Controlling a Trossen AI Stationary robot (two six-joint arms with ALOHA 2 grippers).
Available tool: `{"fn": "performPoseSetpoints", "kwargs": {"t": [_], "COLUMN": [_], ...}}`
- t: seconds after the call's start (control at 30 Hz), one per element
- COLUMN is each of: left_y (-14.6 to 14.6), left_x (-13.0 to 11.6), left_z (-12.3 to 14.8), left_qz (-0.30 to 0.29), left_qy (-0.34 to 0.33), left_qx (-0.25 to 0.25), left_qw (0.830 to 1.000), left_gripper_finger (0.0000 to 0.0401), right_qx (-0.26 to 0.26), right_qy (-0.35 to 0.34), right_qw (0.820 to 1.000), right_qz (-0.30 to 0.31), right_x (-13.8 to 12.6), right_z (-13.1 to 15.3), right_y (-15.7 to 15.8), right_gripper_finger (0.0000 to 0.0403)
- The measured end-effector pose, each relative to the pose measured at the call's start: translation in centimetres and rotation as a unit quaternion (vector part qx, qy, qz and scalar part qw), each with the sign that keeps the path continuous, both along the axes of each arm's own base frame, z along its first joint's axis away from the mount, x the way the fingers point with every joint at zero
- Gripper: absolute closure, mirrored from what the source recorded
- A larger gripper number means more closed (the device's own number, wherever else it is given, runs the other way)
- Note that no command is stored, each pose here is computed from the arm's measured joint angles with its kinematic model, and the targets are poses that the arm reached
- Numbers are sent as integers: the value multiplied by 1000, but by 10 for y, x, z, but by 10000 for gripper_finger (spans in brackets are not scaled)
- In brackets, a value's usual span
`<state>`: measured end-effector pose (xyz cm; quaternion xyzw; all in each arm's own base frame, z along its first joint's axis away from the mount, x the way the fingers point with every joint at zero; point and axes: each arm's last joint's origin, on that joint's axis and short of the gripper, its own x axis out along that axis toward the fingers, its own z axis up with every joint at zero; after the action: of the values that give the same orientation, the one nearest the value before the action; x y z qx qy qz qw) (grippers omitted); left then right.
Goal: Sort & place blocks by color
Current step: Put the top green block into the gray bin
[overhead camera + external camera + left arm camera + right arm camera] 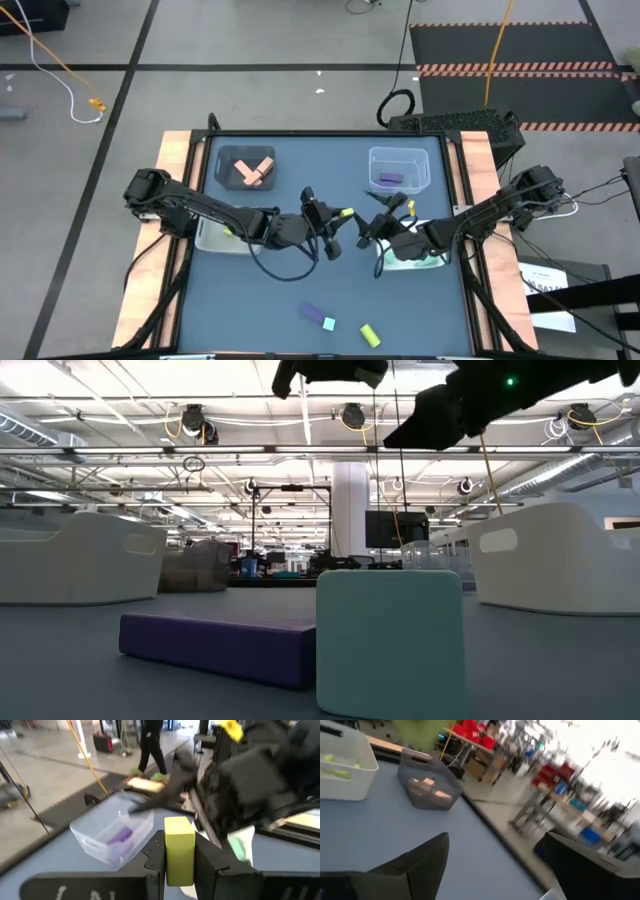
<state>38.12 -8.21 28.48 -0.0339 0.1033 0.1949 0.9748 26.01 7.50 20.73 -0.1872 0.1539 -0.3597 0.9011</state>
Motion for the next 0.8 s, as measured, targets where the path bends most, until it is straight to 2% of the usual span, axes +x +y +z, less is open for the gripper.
{"fn": "performPoseSetpoints", "kwargs": {"t": [0.13,0.3,0.47,0.57,0.67,0.8], "left_y": [2,6,6,4,-1,-2], "left_x": [-6,-23,-41,-48,-58,-80], "left_z": [16,46,69,73,67,51], "left_qz": [1,-2,-14,-38,-56,-43], "left_qy": [-11,-32,-45,-38,14,115], "left_qx": [46,90,112,109,101,24], "left_qw": [999,995,993,993,993,992], "left_gripper_finger": [343,343,343,343,343,343], "right_qx": [96,224,293,309,332,370], "right_qy": [-29,-32,-20,-26,-51,-36], "right_qw": [995,968,940,934,927,903], "right_qz": [19,109,172,176,170,215], "right_x": [-2,0,1,2,3,3], "right_z": [-11,-16,-17,-17,-15,-15], "right_y": [0,7,12,13,13,17], "right_gripper_finger": [89,99,107,110,110,110]}}
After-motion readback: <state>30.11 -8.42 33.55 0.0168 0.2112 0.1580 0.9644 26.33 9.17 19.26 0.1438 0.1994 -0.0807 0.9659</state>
